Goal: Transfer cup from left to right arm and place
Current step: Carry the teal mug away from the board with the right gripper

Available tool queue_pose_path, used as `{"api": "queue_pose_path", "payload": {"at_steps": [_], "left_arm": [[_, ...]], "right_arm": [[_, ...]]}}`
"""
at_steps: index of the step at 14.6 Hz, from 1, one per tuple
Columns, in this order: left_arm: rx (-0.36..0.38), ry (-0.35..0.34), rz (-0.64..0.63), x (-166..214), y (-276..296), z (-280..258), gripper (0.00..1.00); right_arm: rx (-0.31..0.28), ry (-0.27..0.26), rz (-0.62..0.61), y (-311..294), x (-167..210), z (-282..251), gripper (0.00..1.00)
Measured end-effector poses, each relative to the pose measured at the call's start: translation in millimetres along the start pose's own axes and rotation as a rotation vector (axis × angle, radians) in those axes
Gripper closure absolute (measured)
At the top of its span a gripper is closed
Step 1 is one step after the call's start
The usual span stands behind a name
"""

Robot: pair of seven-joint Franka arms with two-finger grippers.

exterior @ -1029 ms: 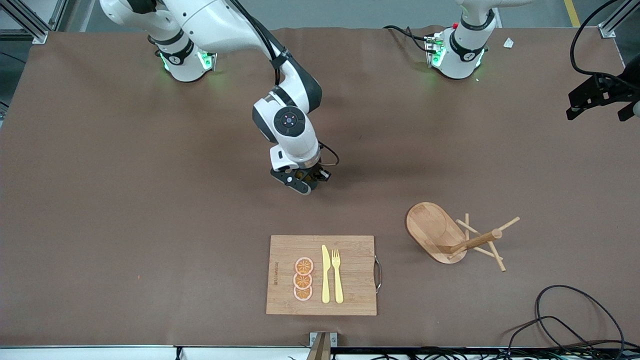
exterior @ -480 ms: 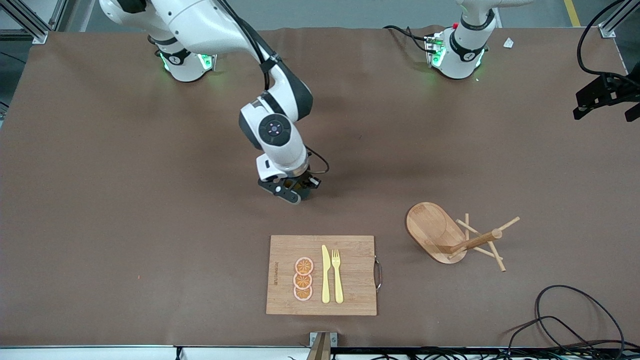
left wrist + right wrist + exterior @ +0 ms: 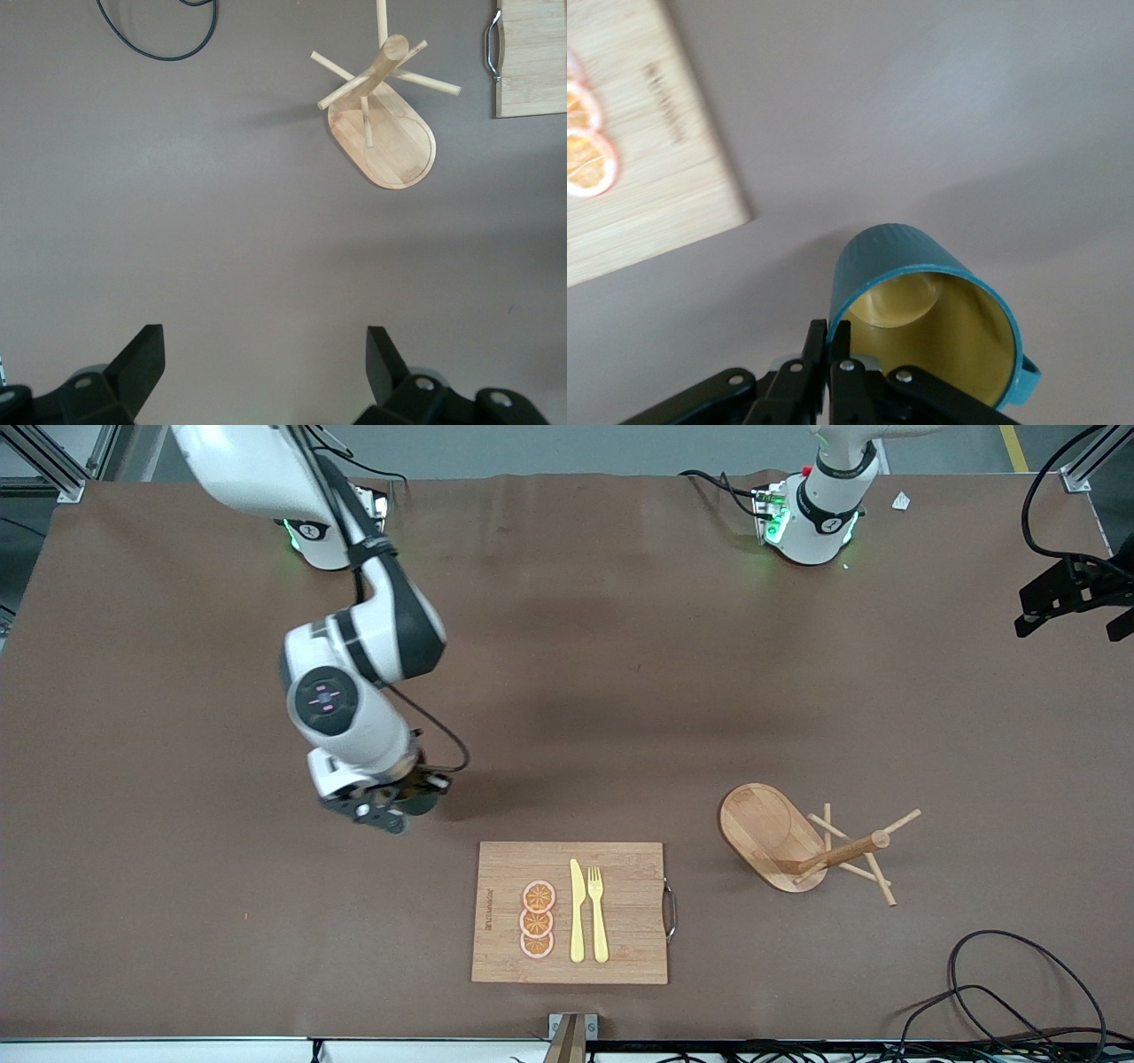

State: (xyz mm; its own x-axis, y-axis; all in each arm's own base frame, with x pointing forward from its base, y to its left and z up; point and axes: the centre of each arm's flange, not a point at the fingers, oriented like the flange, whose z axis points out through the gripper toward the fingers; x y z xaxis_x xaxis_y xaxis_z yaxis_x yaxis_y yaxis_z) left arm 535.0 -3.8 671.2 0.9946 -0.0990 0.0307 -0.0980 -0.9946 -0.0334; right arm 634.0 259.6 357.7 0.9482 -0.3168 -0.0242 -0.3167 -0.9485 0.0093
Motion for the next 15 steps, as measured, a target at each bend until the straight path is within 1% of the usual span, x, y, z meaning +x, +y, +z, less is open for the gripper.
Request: {"api": "queue_pose_path", "payload": {"at_steps": [4,7,8,10,12,15], "left_arm": [[-0.001,0.001,0.005,0.0,2.7,-0.5,0.00],[-0.001,0.001,0.002,-0.2,0.6,-0.2,0.00],[-0.001,0.000,0.002,-0.1,0.9,0.2,0.00],[0.000,-0.003,0.009,0.2,4.6,1.2,0.00],[0.000,-0.004,0.019,0.7,10.9,1.9,0.00],[0.000,-0.010,0.026,1.0,15.4,4.7,0.00]], "right_arm": [[-0.032,0.021,-0.097,86.4,60.4,-11.0,0.96],[-0.034,0.020,-0.156,165.9,102.8,-10.8,0.96],[-0.032,0.026,-0.170,187.0,112.8,-10.4,0.96],[-0.031,0.026,-0.165,209.9,122.4,-1.2,0.96],[-0.029,-0.010,-0.146,217.0,122.8,24.0,0.96],[-0.049,-0.068,-0.139,220.4,118.8,68.2,0.96]]}}
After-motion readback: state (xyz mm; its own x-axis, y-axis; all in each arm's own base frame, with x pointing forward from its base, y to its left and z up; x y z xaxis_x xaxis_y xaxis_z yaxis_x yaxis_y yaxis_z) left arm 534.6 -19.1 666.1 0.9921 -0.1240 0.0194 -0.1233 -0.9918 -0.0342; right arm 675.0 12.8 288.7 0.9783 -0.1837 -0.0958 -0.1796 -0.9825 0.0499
